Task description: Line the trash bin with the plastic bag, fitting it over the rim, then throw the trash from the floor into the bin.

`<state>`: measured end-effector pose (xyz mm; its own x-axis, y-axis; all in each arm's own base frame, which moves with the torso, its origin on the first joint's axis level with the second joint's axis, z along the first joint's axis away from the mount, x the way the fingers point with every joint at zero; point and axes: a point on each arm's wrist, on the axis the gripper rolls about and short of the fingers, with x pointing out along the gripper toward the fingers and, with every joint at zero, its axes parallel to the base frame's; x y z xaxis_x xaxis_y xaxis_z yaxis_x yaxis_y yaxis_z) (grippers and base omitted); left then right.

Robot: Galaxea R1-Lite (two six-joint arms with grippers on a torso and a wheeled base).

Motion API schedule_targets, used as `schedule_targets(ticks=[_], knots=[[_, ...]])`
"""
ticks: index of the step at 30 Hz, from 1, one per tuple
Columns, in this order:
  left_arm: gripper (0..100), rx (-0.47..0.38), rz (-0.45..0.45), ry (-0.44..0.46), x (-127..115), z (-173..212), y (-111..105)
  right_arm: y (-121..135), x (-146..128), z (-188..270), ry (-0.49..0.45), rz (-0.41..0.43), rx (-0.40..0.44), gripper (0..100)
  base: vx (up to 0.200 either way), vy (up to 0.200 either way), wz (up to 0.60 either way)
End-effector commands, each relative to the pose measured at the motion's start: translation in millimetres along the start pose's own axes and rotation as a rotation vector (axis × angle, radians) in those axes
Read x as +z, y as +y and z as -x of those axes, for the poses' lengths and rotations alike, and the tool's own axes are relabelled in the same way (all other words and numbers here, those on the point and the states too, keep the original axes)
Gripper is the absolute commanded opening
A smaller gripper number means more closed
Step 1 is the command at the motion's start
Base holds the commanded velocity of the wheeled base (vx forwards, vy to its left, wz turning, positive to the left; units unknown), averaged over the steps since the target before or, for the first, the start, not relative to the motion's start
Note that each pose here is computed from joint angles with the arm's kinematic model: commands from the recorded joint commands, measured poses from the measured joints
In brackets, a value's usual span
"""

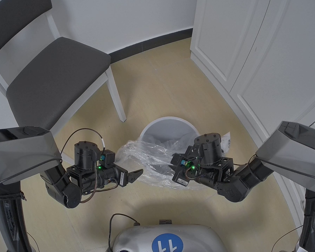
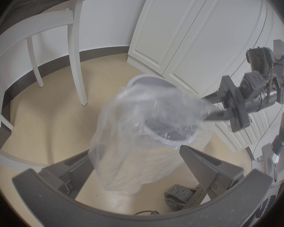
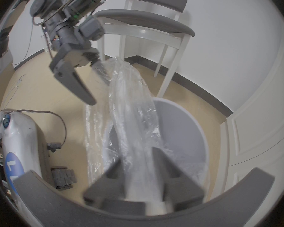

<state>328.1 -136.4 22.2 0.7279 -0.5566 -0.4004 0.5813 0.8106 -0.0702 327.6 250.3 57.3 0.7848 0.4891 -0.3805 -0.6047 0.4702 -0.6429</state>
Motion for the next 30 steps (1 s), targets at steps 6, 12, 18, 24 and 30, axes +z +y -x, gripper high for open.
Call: schedule_targets(ticks=[6,12,18,24,30], knots=[[100,0.002,0.0,0.002,-1.6,-1.4,0.6,1.0,2.7,-3.7,-0.011,-0.007,-0.003,100,0.0,0.0,0.0],[100,0.003,0.0,0.0,-1.2,-1.5,1.2,-1.9,1.8,-8.5,-0.014,-0.014,-0.015,100,0.0,0.0,0.0],[100,0.005,0.001,0.003,-2.4,-2.8,1.5,-8.9,-6.0,-18.8,-0.006,-0.026,-0.042,0,0.0,0.0,0.0],[100,0.005,0.0,0.002,-2.3,-2.8,1.5,-14.7,6.2,-16.8,-0.045,-0.078,-0.063,0,0.0,0.0,0.0],[100,0.005,0.0,0.002,-2.3,-2.8,1.5,-45.8,18.6,-15.4,-0.087,-0.101,-0.154,0,0.0,0.0,0.0]])
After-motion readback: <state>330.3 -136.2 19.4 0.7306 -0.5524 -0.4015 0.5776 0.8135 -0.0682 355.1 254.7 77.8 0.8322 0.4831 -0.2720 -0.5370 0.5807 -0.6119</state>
